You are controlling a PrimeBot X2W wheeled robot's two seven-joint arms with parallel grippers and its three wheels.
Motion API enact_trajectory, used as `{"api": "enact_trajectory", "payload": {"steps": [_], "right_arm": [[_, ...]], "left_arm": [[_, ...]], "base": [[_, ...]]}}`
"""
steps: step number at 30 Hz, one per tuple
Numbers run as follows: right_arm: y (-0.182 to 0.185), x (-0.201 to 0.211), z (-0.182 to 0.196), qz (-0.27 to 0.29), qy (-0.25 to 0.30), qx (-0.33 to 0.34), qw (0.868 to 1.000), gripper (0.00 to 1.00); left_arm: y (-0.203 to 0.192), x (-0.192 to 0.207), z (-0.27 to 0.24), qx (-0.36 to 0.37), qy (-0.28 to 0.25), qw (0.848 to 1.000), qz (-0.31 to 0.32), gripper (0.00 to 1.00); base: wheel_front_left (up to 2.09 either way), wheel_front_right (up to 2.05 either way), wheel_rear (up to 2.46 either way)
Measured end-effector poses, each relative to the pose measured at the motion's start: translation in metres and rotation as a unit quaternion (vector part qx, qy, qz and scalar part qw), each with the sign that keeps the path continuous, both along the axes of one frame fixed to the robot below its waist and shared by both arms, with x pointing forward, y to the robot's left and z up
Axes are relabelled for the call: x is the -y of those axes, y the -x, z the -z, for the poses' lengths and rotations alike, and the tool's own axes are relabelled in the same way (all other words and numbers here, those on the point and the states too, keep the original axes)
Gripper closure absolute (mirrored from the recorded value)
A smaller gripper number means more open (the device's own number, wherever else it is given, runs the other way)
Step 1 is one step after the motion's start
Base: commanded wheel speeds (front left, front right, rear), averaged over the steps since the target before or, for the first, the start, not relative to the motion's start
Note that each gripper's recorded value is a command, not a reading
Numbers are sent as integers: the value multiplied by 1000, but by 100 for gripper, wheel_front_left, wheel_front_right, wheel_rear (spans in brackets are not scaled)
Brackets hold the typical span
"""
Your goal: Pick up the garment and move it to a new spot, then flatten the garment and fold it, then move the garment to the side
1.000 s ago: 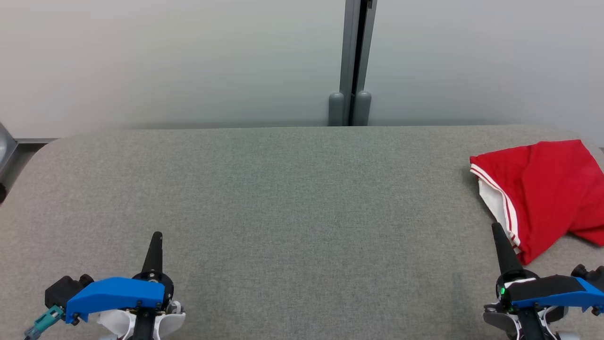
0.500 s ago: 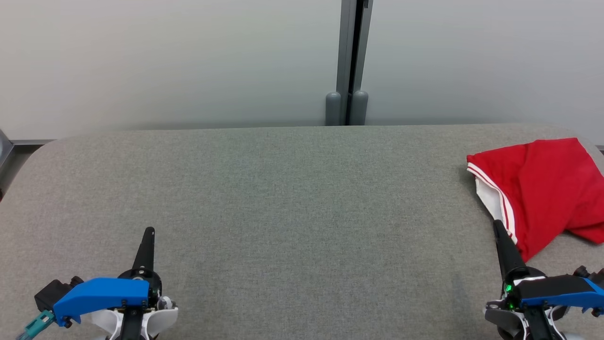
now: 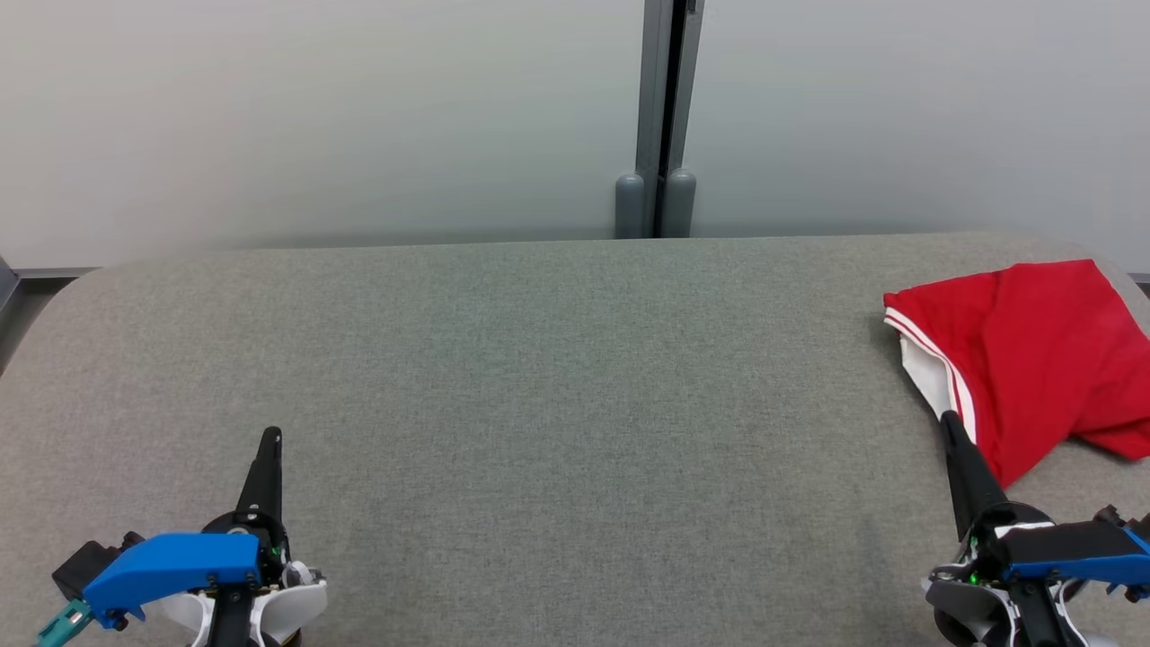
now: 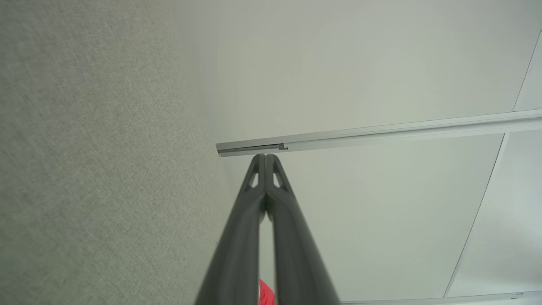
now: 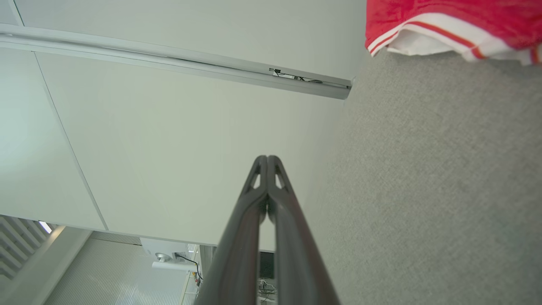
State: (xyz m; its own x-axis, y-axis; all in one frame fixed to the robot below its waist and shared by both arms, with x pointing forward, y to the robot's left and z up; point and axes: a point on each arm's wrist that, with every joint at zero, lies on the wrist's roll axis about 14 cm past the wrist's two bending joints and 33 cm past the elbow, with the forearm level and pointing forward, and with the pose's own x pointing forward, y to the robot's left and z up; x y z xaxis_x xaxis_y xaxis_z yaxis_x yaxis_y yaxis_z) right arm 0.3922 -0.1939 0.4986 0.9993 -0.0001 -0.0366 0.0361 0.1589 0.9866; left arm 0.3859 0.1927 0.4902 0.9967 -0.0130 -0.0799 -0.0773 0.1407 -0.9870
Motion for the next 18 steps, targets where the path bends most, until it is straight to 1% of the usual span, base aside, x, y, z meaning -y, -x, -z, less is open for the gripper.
{"api": "enact_trajectory", "payload": {"steps": [18], "right_arm": [[1, 3, -8, 0, -63, 15, 998, 100]], "left_arm": [[-2, -6, -11, 27, 54, 998, -7, 100]], "base": [[0, 0, 0]]}}
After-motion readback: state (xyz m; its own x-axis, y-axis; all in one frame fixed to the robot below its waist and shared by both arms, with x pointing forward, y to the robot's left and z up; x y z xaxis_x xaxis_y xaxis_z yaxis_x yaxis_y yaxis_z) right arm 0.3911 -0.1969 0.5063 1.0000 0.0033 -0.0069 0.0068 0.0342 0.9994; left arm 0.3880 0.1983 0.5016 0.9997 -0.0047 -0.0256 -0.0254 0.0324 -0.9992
